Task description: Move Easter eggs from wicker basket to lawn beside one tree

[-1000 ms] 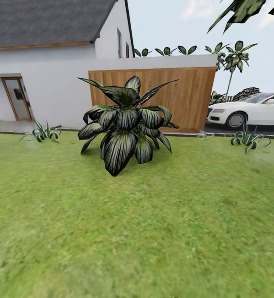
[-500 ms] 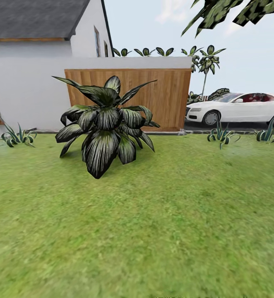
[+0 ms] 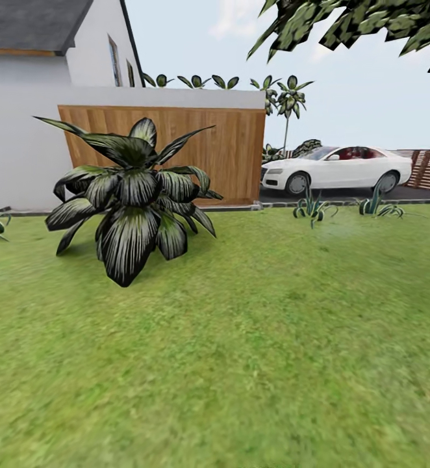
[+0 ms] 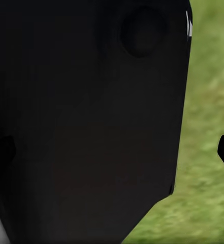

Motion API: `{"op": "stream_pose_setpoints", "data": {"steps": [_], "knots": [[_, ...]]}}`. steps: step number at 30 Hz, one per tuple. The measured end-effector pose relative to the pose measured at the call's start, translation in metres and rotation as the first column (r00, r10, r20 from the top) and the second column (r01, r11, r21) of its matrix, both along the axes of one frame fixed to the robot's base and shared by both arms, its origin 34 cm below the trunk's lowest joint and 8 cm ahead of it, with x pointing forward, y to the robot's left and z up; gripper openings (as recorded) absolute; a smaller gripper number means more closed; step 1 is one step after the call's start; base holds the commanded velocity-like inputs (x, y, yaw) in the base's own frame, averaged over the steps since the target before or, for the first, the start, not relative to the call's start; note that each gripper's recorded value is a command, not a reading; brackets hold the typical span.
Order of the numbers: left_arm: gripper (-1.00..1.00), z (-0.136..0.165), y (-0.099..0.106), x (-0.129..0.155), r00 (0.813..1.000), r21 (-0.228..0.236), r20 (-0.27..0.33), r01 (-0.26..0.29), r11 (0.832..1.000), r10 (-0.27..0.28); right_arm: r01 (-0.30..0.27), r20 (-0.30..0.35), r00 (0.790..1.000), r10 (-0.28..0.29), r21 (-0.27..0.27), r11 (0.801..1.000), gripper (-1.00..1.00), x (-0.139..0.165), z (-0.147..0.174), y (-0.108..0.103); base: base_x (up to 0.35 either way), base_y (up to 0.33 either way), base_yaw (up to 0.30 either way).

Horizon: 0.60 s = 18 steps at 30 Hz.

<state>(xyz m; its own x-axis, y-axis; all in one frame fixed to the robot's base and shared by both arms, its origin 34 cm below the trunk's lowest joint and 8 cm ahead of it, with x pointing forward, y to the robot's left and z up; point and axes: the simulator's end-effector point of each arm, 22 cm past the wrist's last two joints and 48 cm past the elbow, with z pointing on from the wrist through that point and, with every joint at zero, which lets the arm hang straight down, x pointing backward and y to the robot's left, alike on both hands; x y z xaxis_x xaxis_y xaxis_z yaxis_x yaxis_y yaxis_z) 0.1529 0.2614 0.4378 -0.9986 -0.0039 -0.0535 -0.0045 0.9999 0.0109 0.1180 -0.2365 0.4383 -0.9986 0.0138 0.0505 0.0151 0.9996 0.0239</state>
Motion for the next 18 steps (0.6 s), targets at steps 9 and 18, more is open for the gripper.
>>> {"op": "stream_pose_setpoints", "data": {"steps": [9,18], "knots": [[1.00,0.0000,0.0000,0.0000,1.000,0.000,0.000,0.000,1.000,0.000,-0.001,-0.001,1.000,0.001,0.007,1.000,1.00,-0.0008,0.0001,0.0023,0.000,0.000,-0.292],[1.00,0.0000,0.0000,0.0000,1.000,0.000,0.000,0.000,1.000,0.000,-0.001,-0.004,1.000,0.001,0.009,1.000,1.00,-0.0022,0.0002,0.0024,0.000,0.000,-0.292]]}}
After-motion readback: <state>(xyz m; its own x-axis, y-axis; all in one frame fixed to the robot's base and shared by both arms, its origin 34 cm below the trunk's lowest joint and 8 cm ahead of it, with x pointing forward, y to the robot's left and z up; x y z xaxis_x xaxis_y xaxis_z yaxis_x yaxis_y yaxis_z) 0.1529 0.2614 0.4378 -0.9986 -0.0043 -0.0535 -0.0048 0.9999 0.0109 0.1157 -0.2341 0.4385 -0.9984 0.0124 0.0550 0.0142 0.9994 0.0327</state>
